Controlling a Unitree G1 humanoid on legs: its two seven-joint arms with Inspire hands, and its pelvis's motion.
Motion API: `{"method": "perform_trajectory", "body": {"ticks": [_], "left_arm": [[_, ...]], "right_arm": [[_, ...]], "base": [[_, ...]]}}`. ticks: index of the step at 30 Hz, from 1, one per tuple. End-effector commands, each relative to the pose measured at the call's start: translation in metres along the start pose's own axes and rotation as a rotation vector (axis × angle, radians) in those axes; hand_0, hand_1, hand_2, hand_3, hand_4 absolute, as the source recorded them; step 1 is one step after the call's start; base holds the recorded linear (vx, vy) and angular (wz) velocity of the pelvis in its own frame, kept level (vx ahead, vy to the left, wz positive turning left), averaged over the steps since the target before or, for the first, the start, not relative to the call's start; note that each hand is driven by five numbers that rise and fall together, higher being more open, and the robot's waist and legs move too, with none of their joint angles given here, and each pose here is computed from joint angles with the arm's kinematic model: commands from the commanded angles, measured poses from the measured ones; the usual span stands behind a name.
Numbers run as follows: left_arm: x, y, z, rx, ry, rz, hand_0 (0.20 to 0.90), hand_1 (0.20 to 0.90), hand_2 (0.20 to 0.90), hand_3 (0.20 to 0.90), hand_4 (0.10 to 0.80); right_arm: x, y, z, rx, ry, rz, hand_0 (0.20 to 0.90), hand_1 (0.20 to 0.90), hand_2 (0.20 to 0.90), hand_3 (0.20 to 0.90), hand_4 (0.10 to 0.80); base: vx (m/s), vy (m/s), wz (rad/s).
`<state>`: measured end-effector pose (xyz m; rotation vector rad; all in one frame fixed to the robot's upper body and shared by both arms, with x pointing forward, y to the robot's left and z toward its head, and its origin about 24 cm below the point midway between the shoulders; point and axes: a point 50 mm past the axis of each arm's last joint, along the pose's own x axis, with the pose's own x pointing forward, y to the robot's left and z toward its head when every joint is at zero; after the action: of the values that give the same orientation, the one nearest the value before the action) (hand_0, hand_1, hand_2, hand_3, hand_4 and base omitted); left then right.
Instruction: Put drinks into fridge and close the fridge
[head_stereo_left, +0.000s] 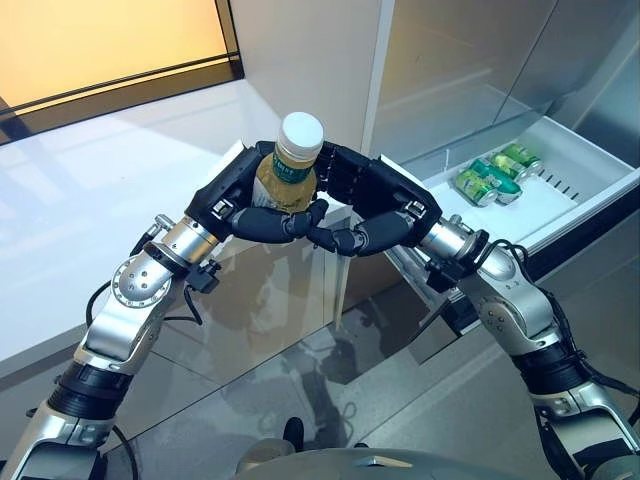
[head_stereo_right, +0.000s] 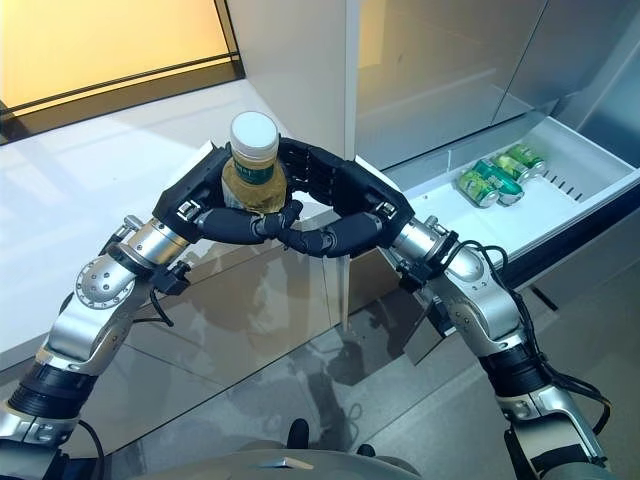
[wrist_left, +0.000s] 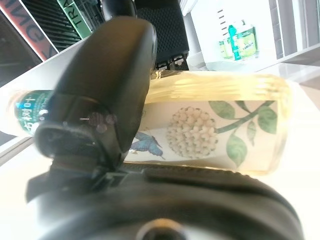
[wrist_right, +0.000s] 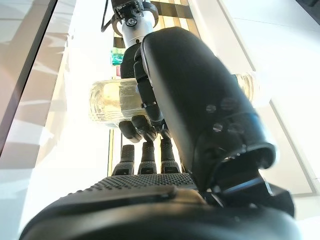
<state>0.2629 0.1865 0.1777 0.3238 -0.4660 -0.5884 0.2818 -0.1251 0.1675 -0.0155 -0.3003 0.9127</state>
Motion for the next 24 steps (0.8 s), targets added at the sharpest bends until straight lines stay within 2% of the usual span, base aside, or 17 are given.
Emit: {"method": "perform_trajectory", "body": {"ticks": [1,15,24], "left_arm": [[0.037,-0.002,0.061,0.126,-0.350,-0.075,0.300,0.300,0.300,0.200,0.100],[0.037,0.003,0.056,0.168,-0.285,-0.059,0.300,0.300,0.300,0.200,0.100],[0.029,0.030,0.048,0.194,-0.246,0.159,0.300,0.300,0.300,0.200,0.100]], "right_arm": [[0.035,0.030,0.068,-0.106,-0.327,0.193,0.900,0.900,0.900,0.900,0.800],[0.037,0.031,0.098,-0.348,-0.403,0.202,0.900,0.900,0.900,0.900,0.800],[0.032,0.027,0.104,-0.339,-0.429,0.202,0.900,0.900,0.900,0.900,0.800]], "base": [[0.000,0.000,0.00],[0.000,0.000,0.00],[0.000,0.000,0.00]]}}
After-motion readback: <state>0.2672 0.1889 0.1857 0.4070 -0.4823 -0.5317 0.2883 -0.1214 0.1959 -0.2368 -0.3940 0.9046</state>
